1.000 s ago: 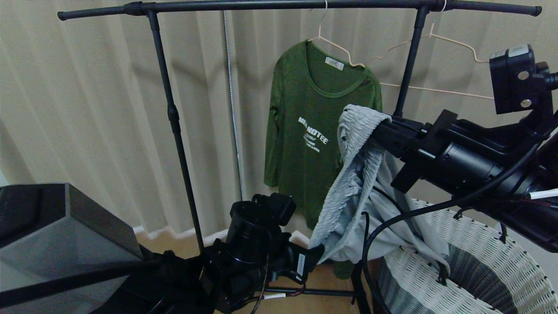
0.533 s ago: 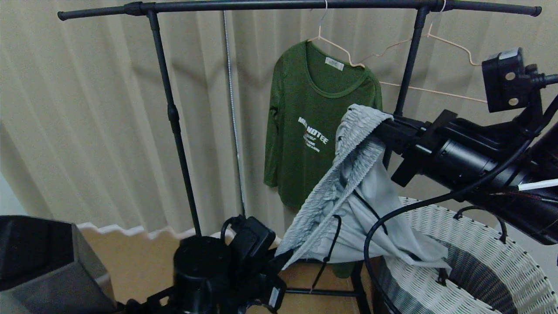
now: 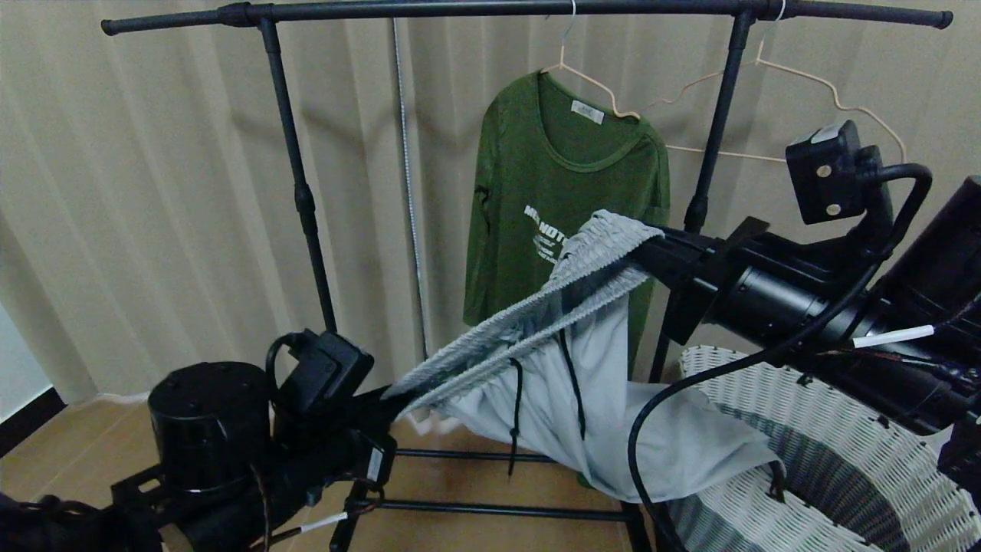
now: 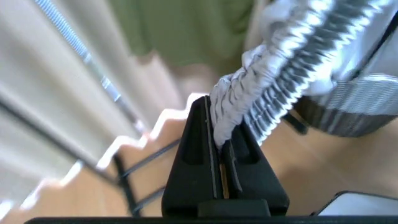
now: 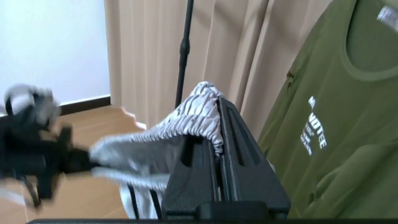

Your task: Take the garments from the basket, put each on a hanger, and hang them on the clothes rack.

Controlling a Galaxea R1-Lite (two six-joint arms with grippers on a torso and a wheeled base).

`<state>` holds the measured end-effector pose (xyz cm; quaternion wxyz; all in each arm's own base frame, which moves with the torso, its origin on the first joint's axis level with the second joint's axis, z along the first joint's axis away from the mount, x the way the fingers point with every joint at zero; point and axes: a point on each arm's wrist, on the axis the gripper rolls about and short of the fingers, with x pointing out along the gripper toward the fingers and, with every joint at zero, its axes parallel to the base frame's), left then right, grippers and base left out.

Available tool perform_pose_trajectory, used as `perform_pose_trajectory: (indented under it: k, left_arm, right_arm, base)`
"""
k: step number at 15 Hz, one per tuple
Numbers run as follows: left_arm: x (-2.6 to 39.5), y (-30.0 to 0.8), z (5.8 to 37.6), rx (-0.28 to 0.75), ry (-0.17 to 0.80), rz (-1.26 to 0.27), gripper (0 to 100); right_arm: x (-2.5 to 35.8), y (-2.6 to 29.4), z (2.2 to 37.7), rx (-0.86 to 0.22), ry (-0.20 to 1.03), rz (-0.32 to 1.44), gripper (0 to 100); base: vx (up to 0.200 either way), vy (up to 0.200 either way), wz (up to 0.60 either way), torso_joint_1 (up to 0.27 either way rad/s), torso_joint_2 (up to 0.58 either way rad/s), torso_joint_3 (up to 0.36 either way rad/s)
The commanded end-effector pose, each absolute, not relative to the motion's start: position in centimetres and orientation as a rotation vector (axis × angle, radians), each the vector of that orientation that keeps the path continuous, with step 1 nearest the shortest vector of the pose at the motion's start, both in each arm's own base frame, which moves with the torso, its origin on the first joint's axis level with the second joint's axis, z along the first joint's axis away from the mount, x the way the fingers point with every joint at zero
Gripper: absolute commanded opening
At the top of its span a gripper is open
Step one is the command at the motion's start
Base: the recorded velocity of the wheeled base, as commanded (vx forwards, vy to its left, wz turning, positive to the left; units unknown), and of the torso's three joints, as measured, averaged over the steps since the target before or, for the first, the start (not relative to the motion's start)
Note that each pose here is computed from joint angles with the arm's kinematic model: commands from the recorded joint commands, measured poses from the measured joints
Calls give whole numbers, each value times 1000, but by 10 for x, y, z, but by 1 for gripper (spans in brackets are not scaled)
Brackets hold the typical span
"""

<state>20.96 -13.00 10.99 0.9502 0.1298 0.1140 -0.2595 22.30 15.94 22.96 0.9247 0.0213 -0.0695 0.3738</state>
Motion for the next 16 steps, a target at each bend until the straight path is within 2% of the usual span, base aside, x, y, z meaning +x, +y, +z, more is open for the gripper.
perform_pose_trajectory:
  k: [1,3,5,7,9,11,12,13,14,15,16]
  left_arm:
    - [202,-99,181,221,128,-444,0]
    - [194,-89,224,213,162,-423,0]
    - [192,-88,259,202,132,-415,0]
    - [195,-89,280,191,78,-408,0]
    - [201,-92,297,187,28,-405,0]
    - [205,-93,304,187,27,-400,0]
    - [204,-93,311,201,85,-406,0]
    - [198,-93,318,218,194,-429,0]
    - [198,-93,318,219,200,-431,0]
    - [196,-94,322,193,268,-438,0]
    - [199,-96,321,156,282,-436,0]
  right_arm:
    - [226,162,225,40,-128,765,0]
    - [232,154,227,37,-138,731,0]
    - [239,141,229,30,-148,677,0]
    - [247,127,232,3,-164,615,0]
    - [259,107,239,-97,-216,525,0]
    - [262,103,246,-130,-248,499,0]
    - [264,101,252,-135,-261,490,0]
    - [263,101,252,-136,-252,491,0]
    - [263,101,252,-136,-252,491,0]
    - [265,101,252,-134,-253,488,0]
    - [264,101,252,-133,-253,489,0]
  base:
    - [0,0,0,0,0,0]
    - [0,0,0,0,0,0]
    - [0,0,0,0,0,0]
    - [0,0,0,0,0,0]
    - [0,0,0,0,0,0]
    - [0,0,0,0,0,0]
    - [0,0,0,0,0,0]
    - [0,0,0,0,0,0]
    - [0,0,0,0,0,0]
    - [0,0,0,0,0,0]
    - [0,0,0,0,0,0]
